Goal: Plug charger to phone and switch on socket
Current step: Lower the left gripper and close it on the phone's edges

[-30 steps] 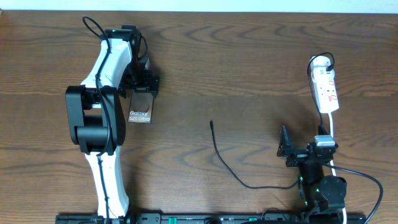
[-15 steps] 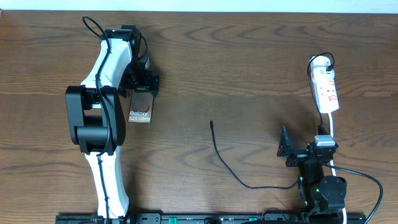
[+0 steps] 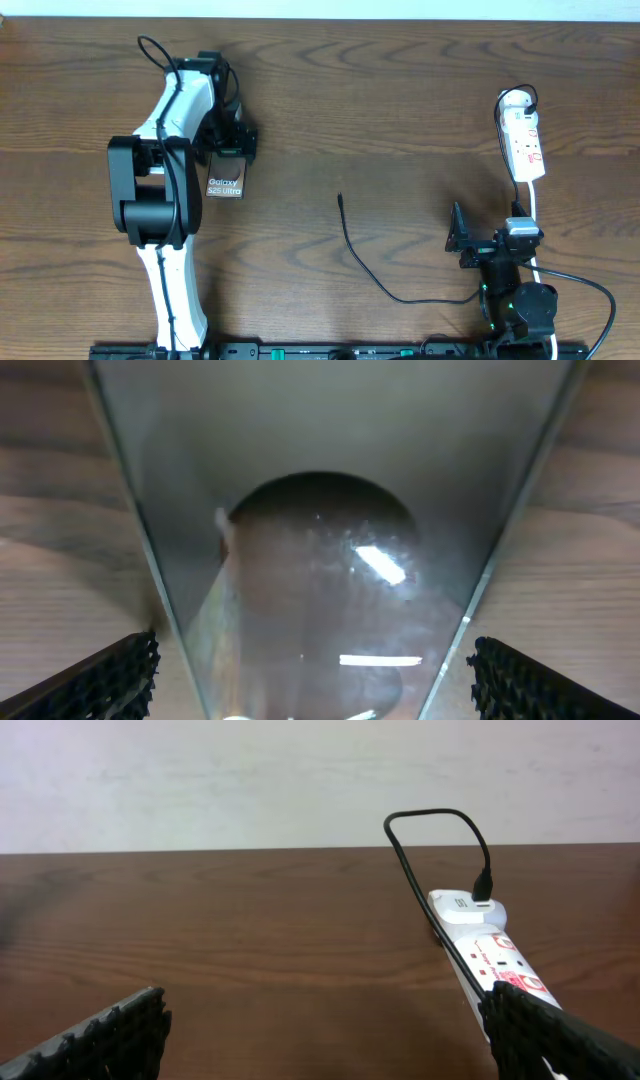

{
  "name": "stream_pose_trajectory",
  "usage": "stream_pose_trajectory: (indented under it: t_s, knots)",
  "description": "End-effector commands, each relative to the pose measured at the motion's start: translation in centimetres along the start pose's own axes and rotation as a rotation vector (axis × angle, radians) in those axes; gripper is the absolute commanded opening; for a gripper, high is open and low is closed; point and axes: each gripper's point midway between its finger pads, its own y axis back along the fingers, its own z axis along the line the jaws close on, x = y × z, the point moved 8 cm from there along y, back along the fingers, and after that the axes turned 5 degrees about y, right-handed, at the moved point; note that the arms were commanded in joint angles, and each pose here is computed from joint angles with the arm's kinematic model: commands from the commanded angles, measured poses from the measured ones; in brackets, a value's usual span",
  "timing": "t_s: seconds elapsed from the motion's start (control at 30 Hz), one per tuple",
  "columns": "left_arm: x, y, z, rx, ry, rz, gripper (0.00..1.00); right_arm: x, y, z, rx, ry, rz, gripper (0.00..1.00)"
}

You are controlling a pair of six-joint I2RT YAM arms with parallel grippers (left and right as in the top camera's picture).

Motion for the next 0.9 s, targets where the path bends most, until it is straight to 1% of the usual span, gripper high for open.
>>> stream_pose_trajectory:
  t_s: [0.0,0.3,0.53,0.87]
  knots:
    - [0.27,-0.97,0.15,0.008,0.006,0.020,0.98,0.02,0.03,0.10,-0.004,0.013,-0.001,0.99]
    - [0.10,-0.90,0.13,0.009,0.005,0.004,0.98,0.02,0.03,0.10,-0.004,0.013,-0.001,0.99]
    - [-0.69,-0.89,0.05,0.014,0.002,-0.044,0.98,0.02,0.03,0.10,-0.004,0.013,-0.001,0.99]
    - [-0.28,-1.68,-0.06,0.011,-0.002,-0.029,0.98,0.02,0.03,0.10,-0.004,0.013,-0.001,0.99]
